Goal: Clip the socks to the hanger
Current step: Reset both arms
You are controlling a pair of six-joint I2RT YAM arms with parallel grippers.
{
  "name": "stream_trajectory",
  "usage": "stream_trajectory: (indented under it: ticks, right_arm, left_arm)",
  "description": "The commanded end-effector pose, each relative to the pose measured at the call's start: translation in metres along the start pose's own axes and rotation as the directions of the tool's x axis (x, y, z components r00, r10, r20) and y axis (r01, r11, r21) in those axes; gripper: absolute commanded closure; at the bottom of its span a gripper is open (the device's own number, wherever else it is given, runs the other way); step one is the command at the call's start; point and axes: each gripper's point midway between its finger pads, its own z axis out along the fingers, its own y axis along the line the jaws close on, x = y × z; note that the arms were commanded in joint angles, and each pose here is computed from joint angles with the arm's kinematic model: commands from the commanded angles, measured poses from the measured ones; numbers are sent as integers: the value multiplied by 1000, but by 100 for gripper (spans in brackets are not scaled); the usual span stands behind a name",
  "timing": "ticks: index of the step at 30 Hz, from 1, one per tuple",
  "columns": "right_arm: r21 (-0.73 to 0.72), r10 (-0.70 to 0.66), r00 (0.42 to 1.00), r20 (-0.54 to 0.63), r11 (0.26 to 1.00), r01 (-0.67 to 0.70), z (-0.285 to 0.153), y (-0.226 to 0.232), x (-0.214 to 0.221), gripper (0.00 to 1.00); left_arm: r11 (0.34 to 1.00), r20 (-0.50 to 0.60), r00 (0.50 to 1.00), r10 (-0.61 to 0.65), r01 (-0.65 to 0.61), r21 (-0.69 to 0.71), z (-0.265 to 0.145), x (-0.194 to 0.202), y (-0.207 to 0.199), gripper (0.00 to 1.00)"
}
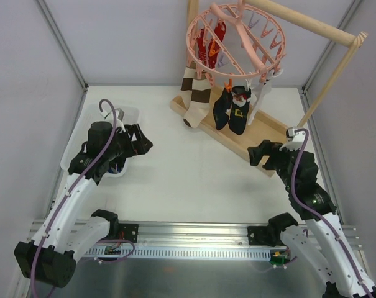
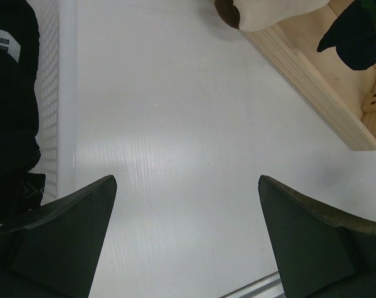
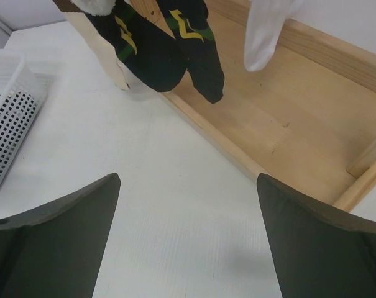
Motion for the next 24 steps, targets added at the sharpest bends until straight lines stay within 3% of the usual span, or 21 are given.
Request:
stream_trajectory:
  ticks: [1, 7, 13, 21, 24]
  right_arm:
    - [-88, -28, 997, 70, 996, 34, 6, 19, -22, 4]
    - [-96, -43, 995, 91, 994, 52, 19, 29, -46, 4]
    - [48, -27, 991, 128, 999, 21, 32, 21, -95, 4]
    - [89, -29, 978, 205, 996, 11, 34, 35, -172, 3]
    - [28, -21, 969, 246, 1000, 14, 34, 53, -199, 3]
  left_arm:
    - [999, 28, 999, -47, 48, -22, 4, -28, -5, 1]
    - [985, 32, 987, -160, 162, -58, 11, -64, -4, 1]
    - [945, 27, 949, -314, 315, -91, 1, -84, 29, 1]
    - [945, 102, 974, -202, 221, -242, -14, -76, 64, 1]
    - [938, 114, 980, -162, 189, -292, -18, -73, 75, 1]
